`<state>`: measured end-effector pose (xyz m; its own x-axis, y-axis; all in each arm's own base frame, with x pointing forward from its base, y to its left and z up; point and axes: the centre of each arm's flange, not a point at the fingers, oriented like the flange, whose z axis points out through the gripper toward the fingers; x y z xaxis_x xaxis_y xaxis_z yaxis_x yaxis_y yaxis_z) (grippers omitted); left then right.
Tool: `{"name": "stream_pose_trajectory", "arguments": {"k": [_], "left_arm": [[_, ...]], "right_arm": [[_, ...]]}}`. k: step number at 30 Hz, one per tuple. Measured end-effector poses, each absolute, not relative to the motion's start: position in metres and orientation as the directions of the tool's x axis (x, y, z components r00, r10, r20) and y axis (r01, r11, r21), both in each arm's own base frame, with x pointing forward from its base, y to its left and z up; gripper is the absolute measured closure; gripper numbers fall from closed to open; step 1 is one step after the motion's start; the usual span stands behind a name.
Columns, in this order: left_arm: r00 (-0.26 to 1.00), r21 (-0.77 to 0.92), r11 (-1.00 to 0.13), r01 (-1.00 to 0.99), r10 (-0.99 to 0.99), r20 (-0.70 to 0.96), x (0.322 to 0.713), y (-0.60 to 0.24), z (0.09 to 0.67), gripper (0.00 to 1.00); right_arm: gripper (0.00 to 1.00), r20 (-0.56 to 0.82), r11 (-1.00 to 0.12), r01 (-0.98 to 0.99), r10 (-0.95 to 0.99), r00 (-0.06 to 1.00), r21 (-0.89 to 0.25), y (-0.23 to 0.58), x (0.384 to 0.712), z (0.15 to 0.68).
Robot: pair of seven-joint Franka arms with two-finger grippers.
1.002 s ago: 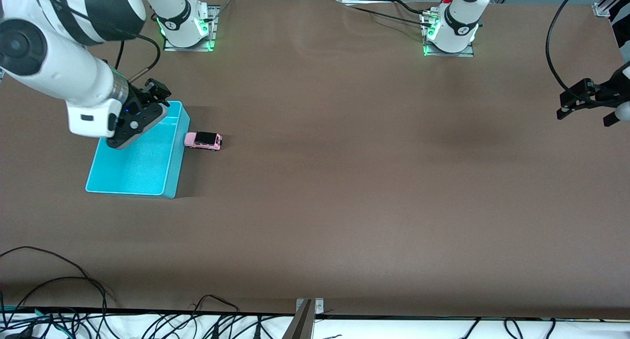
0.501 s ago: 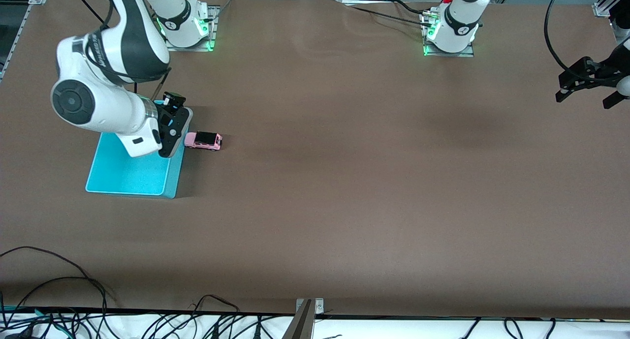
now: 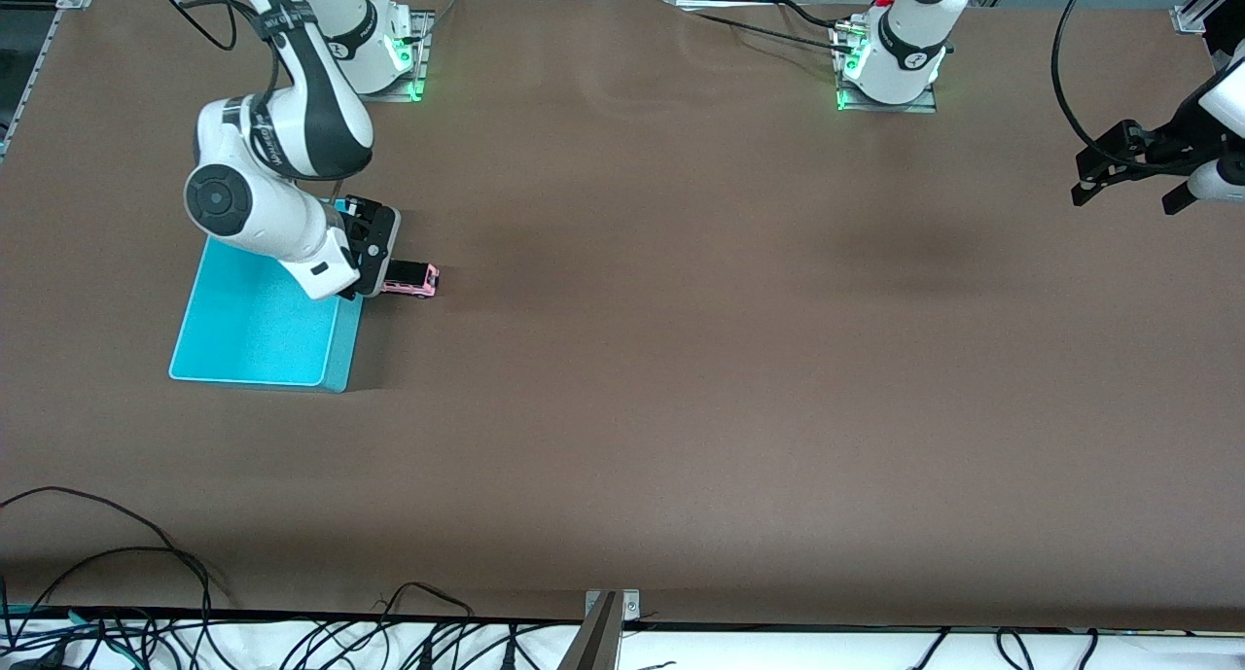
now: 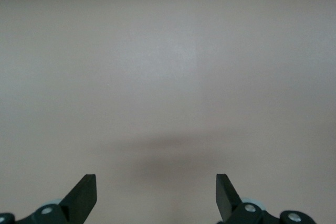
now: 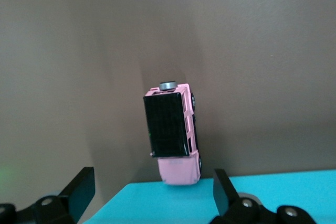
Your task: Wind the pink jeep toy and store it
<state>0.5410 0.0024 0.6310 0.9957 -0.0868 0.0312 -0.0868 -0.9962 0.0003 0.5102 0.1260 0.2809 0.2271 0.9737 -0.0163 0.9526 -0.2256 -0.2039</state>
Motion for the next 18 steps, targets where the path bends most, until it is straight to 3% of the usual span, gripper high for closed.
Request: {"name": "stream_pose_trajectory", "arguments": {"k": [18], "left_arm": [[0.996,0.001,-0.996,-0.089,-0.089,-0.012,0.567,0.000,0.609,0.00]], "right_arm": [[0.00,0.035,-0.051,0.995,0.998,0.054,-0.083,0.161,0.477,0.212]]}}
